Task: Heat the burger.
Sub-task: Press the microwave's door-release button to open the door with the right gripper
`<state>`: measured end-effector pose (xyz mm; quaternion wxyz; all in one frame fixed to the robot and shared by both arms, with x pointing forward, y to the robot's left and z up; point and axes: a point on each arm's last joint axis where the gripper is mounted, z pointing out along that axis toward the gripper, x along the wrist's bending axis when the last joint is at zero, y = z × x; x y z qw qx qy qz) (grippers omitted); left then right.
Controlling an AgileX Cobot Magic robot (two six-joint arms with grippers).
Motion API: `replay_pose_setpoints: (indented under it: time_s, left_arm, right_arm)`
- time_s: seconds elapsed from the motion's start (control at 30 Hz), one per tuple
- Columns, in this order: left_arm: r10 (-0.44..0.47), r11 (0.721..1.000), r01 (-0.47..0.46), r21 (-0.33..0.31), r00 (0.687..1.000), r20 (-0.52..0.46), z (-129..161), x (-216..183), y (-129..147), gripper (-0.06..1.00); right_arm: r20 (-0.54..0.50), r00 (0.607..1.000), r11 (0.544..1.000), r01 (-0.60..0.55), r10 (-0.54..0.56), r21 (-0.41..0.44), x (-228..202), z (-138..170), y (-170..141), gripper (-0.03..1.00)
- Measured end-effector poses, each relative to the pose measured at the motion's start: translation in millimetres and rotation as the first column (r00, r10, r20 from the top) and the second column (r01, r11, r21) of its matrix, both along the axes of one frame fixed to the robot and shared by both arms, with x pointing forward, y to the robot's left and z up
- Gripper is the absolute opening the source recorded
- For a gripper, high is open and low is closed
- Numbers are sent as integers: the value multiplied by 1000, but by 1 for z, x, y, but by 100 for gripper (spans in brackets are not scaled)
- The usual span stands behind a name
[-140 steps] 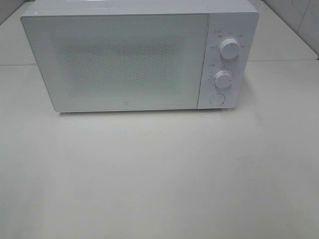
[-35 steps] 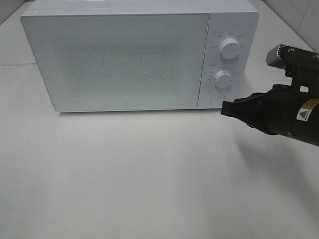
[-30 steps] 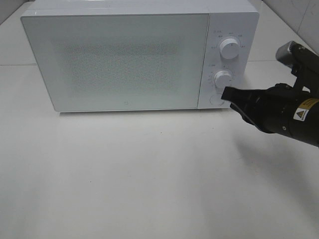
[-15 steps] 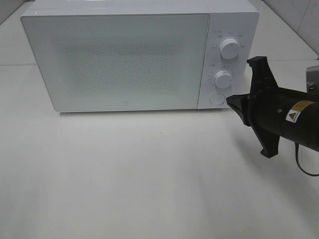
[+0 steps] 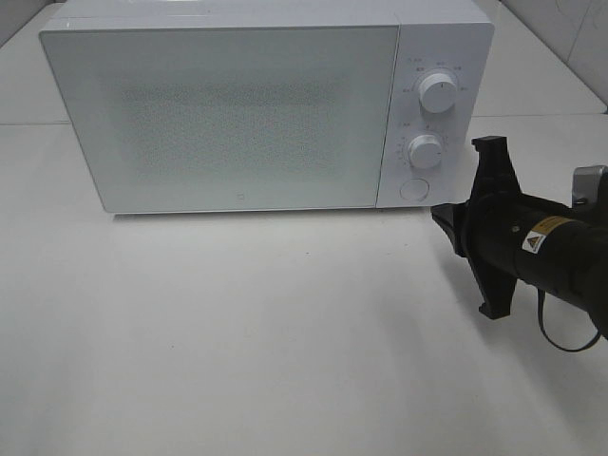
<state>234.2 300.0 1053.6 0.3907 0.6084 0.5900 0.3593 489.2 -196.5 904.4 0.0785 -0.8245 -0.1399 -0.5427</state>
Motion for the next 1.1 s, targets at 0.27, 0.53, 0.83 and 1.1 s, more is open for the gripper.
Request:
replay_pose_setpoints:
  time_s: [0.27,0.53,0.83,1.1]
  left_arm:
    - [0,1000,0,0,1000,0,0,0,0,99]
    - [0,1000,0,0,1000,0,0,0,0,99]
    - [0,1000,0,0,1000,0,0,0,0,99]
    - [0,1000,0,0,1000,0,0,0,0,99]
  right_arm:
    - [11,1000,1000,8,-8,7,23,-6,10,0]
    - [1,999,998,54,-54,21,47,-19,17,0]
    - [-25,994,993,111,-111,27,58,-33,17,0]
    - [-35,985,985,169,-168,28,63,-44,15,0]
